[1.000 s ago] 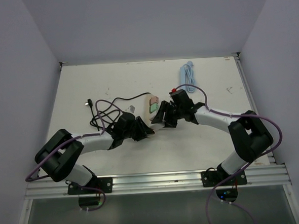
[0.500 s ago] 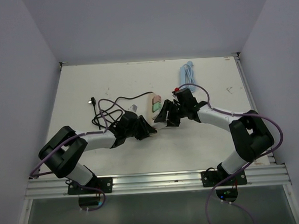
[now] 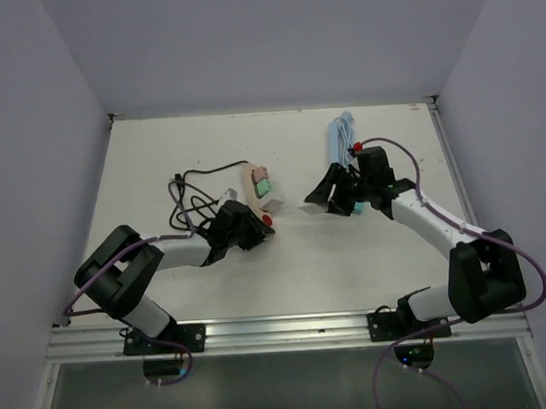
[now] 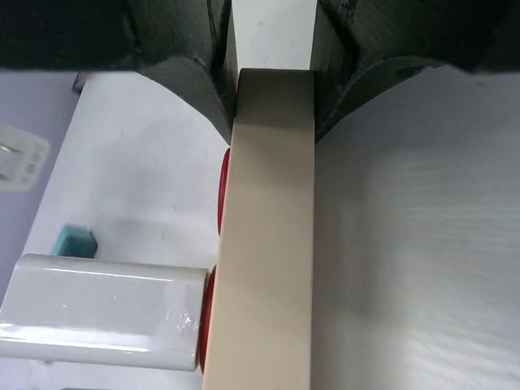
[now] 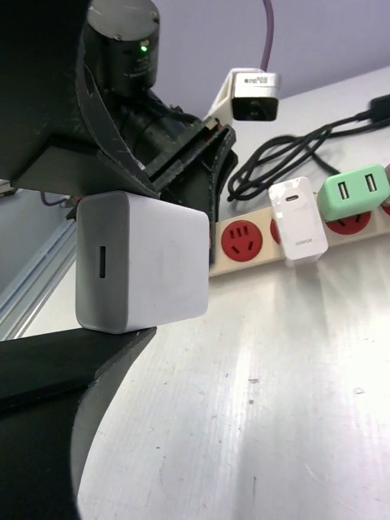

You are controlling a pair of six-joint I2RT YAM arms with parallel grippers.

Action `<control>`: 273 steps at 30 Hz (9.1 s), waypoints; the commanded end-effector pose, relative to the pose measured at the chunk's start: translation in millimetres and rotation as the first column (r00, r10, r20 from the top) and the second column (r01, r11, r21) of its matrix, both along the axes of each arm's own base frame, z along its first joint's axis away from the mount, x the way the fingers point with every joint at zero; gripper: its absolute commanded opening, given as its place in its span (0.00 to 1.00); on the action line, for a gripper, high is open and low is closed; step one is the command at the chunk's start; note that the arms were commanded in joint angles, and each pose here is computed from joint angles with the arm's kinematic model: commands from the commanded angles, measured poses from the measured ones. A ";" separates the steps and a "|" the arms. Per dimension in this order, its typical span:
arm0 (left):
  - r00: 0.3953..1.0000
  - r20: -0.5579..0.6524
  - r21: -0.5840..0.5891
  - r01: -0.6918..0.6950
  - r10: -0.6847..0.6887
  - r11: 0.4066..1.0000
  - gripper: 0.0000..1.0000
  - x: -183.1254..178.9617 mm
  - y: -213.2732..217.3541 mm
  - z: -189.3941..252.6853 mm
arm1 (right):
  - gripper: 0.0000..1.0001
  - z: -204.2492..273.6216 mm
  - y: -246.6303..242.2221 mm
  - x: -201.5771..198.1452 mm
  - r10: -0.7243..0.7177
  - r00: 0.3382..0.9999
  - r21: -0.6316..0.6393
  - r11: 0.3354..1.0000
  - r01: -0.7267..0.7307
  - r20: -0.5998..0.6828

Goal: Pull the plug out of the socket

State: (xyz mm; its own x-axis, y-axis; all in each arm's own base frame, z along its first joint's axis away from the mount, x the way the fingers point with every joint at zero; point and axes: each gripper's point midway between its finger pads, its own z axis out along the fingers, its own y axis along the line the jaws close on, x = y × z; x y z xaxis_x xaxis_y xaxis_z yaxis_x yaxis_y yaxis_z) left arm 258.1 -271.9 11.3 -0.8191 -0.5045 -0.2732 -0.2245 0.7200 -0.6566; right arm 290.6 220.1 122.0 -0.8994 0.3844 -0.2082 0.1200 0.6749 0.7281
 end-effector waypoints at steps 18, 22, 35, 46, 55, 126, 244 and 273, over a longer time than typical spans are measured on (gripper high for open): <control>0.995 -0.081 0.310 -0.038 0.066 0.950 0.00 -46.0 94.2 -42.6 | 0.00 -0.3 -47.6 53.8 -0.011 0.960 -0.294 0.951 0.096 0.279; 0.998 -0.046 0.245 -0.023 0.036 0.969 0.00 -38.7 82.4 -31.7 | 0.00 -6.0 -57.1 79.9 -0.013 0.940 -0.369 0.918 0.146 0.341; 0.999 -0.040 0.177 -0.008 0.015 0.984 0.00 -42.9 82.8 -27.5 | 0.10 -33.4 -49.3 126.1 0.082 0.910 -0.585 0.788 0.190 0.406; 0.999 -0.048 0.139 0.006 0.000 0.990 0.00 -48.2 80.9 -27.9 | 0.52 -89.3 -53.2 78.1 0.139 0.954 -0.721 0.685 0.102 0.267; 0.999 -0.049 0.126 0.009 -0.003 0.992 0.00 -48.9 80.0 -27.5 | 0.63 -132.1 -60.9 48.4 0.137 0.986 -0.755 0.655 -0.020 0.093; 0.993 0.016 -0.017 0.113 -0.113 0.993 0.00 -54.9 57.3 -13.1 | 0.78 -21.3 149.4 35.0 0.205 0.967 -0.125 0.974 -0.187 0.152; 0.963 -0.242 0.222 -0.068 0.122 0.973 0.00 -70.9 112.1 -66.1 | 0.00 12.9 66.5 18.7 0.169 0.977 0.073 0.981 -0.179 0.134; 0.970 -0.228 0.179 -0.041 0.082 0.983 0.00 -68.7 103.1 -62.5 | 0.00 -32.6 -64.9 32.2 0.062 0.902 -0.506 0.843 0.182 0.427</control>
State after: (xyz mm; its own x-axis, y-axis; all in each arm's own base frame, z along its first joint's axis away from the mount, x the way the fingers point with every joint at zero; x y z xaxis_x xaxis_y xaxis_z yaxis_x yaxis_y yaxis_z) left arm 244.4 -223.7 18.0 -0.8151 -0.5202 -0.2550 -0.2050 0.6707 -0.7129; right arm 298.3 162.2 64.0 -0.7773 0.1373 -0.6139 -0.0481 0.9601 0.2756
